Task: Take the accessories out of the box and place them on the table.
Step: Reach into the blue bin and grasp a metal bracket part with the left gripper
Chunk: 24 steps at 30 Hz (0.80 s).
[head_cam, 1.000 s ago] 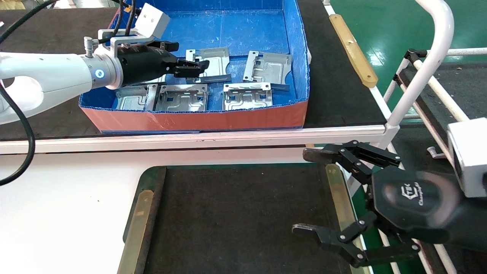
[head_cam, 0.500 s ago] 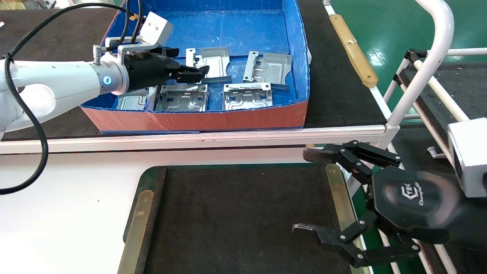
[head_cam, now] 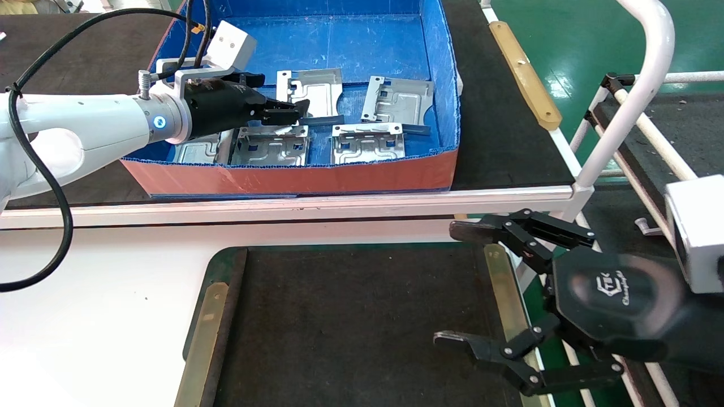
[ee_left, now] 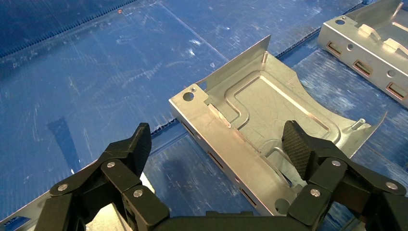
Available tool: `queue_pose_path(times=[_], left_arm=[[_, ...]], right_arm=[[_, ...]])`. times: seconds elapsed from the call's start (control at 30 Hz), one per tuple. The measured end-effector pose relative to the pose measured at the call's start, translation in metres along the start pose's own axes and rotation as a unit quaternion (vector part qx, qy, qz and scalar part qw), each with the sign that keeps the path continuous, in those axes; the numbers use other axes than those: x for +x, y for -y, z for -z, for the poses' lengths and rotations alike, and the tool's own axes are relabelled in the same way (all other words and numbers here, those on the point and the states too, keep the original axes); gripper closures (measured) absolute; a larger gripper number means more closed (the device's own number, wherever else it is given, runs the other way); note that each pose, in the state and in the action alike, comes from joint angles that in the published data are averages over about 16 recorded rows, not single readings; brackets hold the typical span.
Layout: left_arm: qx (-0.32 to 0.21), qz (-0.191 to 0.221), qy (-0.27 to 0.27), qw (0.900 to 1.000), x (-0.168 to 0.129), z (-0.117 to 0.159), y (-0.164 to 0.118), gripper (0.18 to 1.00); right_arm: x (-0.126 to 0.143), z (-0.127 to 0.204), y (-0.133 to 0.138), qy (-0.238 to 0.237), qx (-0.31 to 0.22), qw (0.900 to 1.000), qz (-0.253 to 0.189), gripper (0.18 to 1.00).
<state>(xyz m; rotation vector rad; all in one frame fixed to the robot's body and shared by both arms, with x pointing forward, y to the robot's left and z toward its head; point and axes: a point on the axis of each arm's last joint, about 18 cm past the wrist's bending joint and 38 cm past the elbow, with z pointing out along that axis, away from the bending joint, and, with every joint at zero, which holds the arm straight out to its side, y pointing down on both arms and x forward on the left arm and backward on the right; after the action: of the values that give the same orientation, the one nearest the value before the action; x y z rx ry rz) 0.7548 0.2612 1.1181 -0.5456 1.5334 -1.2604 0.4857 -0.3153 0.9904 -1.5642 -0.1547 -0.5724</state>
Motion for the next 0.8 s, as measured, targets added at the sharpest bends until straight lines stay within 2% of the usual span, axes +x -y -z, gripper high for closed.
queue_pose_path(times=[0.23, 0.43, 0.63, 0.8], left_arm=[[0.0, -0.001, -0.001, 1.0, 0.0001, 0.0003, 0.0009, 0.222], [0.001, -0.002, -0.002, 1.0, 0.0002, 0.0004, 0.0014, 0.285], [0.001, -0.003, -0.002, 1.0, 0.0002, 0.0005, 0.0017, 0.385], [0.001, -0.003, -0.002, 1.0, 0.0, 0.0007, 0.0018, 0.497]], right_arm=[[0.0, 0.0, 0.0, 0.0, 0.0, 1.0, 0.0, 0.228], [0.0, 0.0, 0.0, 0.0, 0.0, 1.0, 0.0, 0.298], [0.0, 0.0, 0.0, 0.0, 0.0, 1.0, 0.0, 0.405], [0.0, 0.0, 0.0, 0.0, 0.0, 1.0, 0.0, 0.526]])
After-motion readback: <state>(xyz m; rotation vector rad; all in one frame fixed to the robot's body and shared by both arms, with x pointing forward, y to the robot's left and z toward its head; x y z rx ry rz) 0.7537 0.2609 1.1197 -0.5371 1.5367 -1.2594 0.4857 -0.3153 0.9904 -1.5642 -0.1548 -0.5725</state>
